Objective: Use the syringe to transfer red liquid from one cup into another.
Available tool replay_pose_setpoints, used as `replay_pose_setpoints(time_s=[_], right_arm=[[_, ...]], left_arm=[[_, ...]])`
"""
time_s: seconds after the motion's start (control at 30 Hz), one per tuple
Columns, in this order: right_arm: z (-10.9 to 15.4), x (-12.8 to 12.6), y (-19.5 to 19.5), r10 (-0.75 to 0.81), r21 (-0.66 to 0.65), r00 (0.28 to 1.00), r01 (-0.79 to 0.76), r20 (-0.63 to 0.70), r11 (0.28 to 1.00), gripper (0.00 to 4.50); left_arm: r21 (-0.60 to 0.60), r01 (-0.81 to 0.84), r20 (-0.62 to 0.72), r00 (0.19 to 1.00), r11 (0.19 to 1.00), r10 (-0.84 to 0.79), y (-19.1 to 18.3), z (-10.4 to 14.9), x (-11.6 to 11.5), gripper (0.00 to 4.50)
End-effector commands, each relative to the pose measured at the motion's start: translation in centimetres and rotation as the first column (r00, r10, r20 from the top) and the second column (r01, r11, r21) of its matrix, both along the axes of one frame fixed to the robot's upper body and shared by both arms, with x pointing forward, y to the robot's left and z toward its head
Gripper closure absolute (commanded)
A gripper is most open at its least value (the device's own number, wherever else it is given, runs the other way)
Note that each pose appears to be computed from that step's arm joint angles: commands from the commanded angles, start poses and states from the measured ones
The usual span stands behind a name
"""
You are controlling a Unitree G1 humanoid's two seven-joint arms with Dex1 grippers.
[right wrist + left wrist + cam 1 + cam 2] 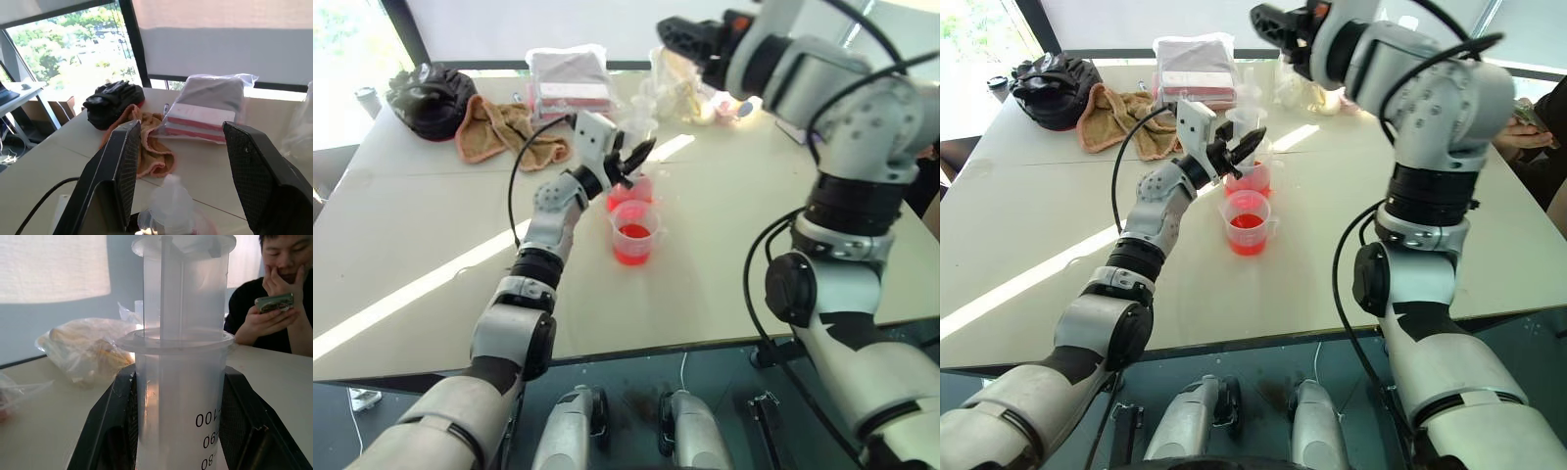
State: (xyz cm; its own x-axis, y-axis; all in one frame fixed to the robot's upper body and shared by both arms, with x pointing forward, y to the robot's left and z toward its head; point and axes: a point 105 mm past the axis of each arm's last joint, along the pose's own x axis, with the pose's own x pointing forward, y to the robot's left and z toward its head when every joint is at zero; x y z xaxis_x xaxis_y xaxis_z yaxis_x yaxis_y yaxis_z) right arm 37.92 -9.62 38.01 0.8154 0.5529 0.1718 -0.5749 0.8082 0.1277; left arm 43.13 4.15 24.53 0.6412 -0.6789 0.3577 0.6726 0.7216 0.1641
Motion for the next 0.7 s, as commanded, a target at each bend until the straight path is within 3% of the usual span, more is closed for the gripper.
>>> replay_pose_setpoints(time_s=[0.03,0.23,0.47,0.57,0.7], right_arm=[[1.1,-1.4,-1.0,0.006,0.021,0.998,-0.008,0.065,1.000,1.79],[-0.6,-1.8,-1.7,-0.008,0.003,0.999,0.008,0.037,1.000,1.79],[-1.5,-2.0,-3.6,-0.058,0.018,0.998,0.058,0.011,0.998,1.79],[-1.9,-2.2,-4.1,-0.066,0.017,0.998,0.066,0.000,0.998,1.79],[-2.0,-2.9,-4.8,-0.069,0.009,0.998,0.069,0.001,0.998,1.79]], left_arm=[[-0.085,0.041,0.104,0.994,0.996,-0.032,-0.1,4.9,-1.0,2.97],[-0.213,0.098,0.083,0.993,0.972,-0.082,0.8,8.5,-2.4,2.97],[-0.254,0.194,0.047,0.981,0.948,-0.188,1.6,10.5,-5.0,2.97],[-0.246,0.252,0.020,0.967,0.936,-0.255,1.3,10.7,-6.6,2.97],[-0.152,0.305,0.022,0.952,0.940,-0.306,0.0,9.0,-8.5,2.97]])
